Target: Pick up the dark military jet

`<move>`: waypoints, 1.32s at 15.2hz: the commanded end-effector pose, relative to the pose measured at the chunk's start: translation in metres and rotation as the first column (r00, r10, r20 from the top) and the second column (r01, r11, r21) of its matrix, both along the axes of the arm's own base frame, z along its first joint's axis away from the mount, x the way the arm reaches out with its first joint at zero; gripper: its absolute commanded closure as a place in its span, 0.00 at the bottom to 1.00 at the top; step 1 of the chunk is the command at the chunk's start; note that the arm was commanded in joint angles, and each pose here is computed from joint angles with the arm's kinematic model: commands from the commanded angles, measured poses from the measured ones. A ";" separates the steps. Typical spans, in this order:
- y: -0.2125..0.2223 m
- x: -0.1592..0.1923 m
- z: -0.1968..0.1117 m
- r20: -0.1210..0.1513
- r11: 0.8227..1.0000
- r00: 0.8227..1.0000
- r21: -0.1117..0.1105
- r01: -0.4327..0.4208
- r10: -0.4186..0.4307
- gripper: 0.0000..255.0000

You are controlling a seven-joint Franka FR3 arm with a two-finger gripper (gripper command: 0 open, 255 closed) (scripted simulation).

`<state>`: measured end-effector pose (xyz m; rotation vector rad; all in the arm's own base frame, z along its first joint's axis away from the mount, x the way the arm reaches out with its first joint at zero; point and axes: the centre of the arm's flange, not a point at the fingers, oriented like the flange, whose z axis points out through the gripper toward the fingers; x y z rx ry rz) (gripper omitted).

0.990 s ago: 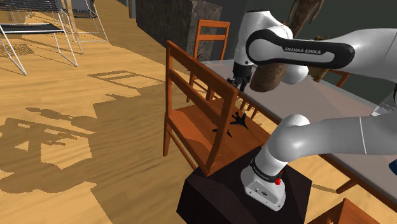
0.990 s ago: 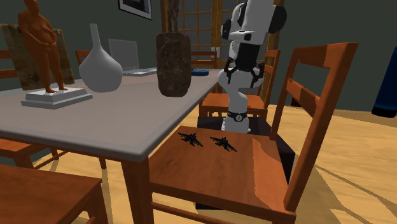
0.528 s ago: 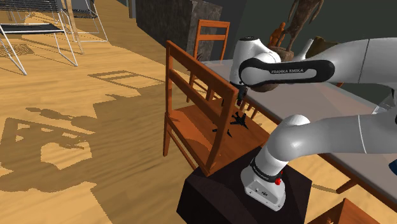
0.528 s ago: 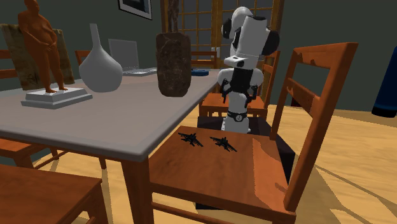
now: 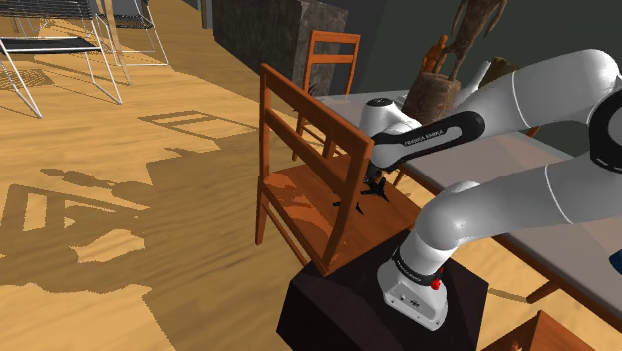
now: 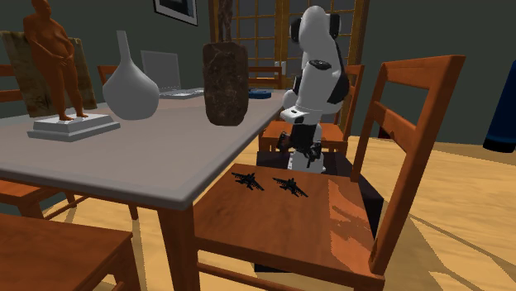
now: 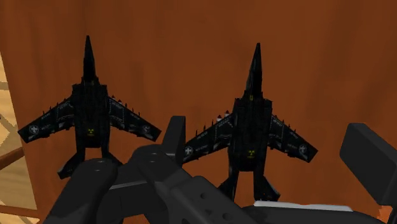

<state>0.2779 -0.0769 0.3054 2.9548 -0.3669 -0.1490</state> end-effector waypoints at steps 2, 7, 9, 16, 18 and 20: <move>-0.005 -0.001 -0.031 -0.005 1.000 1.000 -0.001 0.013 -0.013 0.00; -0.005 -0.001 -0.057 -0.005 1.000 1.000 -0.001 0.013 -0.013 0.00; -0.005 -0.001 -0.068 -0.005 1.000 1.000 -0.001 0.013 -0.013 0.00; -0.005 -0.001 -0.072 -0.005 1.000 1.000 -0.001 0.013 -0.013 1.00; -0.005 -0.001 -0.072 -0.005 1.000 1.000 -0.001 0.013 -0.013 1.00; -0.005 -0.001 -0.072 -0.005 1.000 1.000 -0.001 0.013 -0.013 1.00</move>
